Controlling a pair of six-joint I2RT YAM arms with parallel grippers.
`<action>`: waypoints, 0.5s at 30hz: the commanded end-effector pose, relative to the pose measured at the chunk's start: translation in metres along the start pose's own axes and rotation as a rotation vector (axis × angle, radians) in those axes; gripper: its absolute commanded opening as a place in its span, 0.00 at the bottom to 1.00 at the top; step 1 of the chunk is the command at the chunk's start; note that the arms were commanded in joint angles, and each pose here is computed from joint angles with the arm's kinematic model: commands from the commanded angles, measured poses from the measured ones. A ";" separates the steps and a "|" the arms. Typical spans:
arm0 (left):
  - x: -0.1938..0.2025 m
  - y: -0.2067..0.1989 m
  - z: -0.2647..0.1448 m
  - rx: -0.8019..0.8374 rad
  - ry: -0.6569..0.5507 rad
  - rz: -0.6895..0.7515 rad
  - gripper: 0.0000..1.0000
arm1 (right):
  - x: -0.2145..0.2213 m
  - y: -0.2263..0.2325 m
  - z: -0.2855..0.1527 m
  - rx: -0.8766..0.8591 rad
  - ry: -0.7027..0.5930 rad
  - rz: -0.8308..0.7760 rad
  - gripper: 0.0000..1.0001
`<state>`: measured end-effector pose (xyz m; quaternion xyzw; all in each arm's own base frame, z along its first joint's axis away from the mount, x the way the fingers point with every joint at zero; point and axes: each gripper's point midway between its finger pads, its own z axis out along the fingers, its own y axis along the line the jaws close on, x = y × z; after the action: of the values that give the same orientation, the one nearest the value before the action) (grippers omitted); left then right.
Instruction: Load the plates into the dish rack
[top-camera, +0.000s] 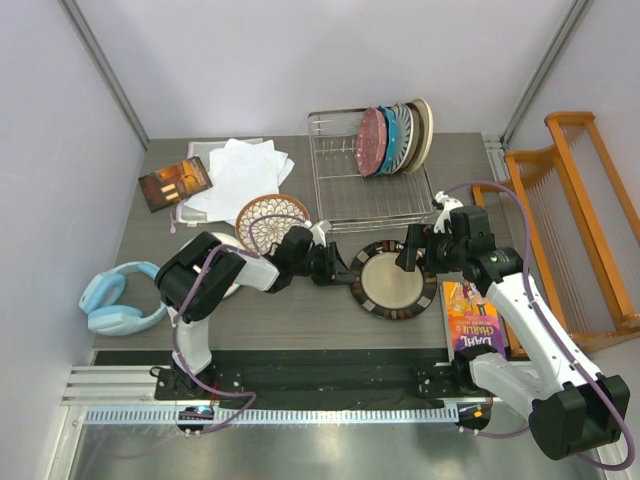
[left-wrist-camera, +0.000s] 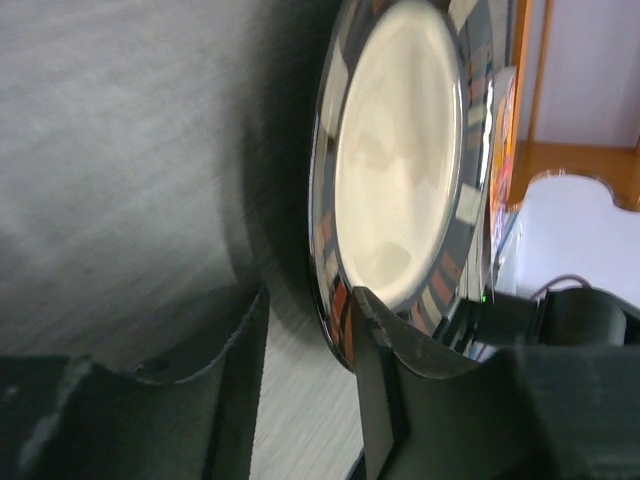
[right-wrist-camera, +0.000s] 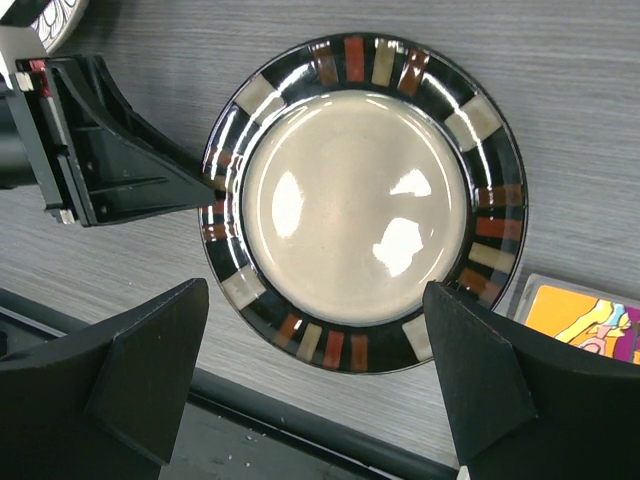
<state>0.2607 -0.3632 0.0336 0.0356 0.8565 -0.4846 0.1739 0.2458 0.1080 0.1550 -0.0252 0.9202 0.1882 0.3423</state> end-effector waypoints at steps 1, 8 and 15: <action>0.008 -0.010 0.006 0.023 0.029 0.005 0.34 | -0.002 0.007 0.001 -0.039 -0.019 0.044 0.94; 0.001 -0.005 -0.019 -0.020 -0.012 0.022 0.23 | 0.005 0.005 0.011 -0.047 -0.008 0.074 0.94; -0.008 0.002 -0.047 -0.030 -0.030 0.009 0.01 | 0.020 0.003 0.019 -0.059 0.029 0.095 0.94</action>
<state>0.2522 -0.3407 0.0468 0.0290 0.8612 -0.4743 0.1801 0.2377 0.1146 0.1300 -0.0014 0.9254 0.2128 0.3135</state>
